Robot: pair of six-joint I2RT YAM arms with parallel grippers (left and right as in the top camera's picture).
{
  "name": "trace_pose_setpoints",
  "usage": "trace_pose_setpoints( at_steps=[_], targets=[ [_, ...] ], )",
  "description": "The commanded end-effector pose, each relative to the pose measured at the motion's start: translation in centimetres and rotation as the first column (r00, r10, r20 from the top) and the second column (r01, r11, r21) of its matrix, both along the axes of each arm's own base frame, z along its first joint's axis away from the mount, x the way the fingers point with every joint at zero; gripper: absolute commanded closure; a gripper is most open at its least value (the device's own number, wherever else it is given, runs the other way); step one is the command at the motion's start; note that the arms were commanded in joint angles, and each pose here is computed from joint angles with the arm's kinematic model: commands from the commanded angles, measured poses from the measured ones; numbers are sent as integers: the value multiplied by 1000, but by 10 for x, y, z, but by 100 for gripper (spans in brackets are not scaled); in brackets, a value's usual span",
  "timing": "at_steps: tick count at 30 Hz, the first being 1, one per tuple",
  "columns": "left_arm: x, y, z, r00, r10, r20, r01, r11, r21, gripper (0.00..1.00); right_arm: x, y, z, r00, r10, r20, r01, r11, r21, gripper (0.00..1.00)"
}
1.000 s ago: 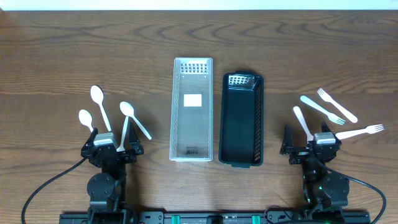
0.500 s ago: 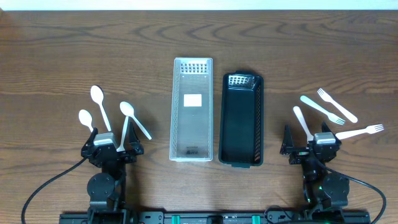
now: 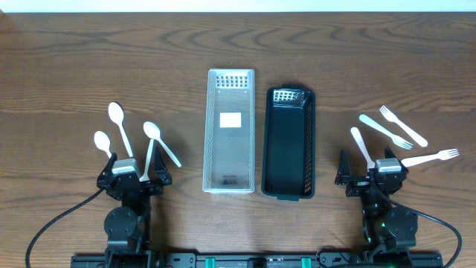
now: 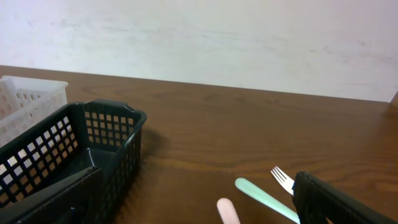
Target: Pack container
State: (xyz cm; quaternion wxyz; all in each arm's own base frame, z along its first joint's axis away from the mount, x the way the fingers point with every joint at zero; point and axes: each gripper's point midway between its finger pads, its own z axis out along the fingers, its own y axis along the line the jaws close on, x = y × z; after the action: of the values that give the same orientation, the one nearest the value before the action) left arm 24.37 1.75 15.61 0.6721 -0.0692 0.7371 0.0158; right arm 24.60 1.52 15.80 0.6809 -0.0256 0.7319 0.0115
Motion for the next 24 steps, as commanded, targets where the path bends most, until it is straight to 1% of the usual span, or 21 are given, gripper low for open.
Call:
trace_pose_setpoints(
  at_steps=[1, 15, 18, 24],
  targets=[
    [-1, 1, -20, 998, 5, -62, -4, 1000, 12, 2, 0, 2, -1, 1000, 9, 2, -9, 1000, -15, 1],
    [-1, 1, -20, 998, 5, -61, -4, 1000, 12, 2, 0, 2, -1, 1000, 9, 2, -9, 1000, -15, 1],
    [0, 1, -14, 999, 5, -39, -5, 1000, 11, 2, 0, 2, -1, 1000, 9, 2, -9, 1000, -15, 1],
    [0, 1, -17, 999, 5, -52, -5, 1000, 12, 2, -1, 5, -1, 1000, 30, -2, -30, 999, -11, 1]
  ],
)
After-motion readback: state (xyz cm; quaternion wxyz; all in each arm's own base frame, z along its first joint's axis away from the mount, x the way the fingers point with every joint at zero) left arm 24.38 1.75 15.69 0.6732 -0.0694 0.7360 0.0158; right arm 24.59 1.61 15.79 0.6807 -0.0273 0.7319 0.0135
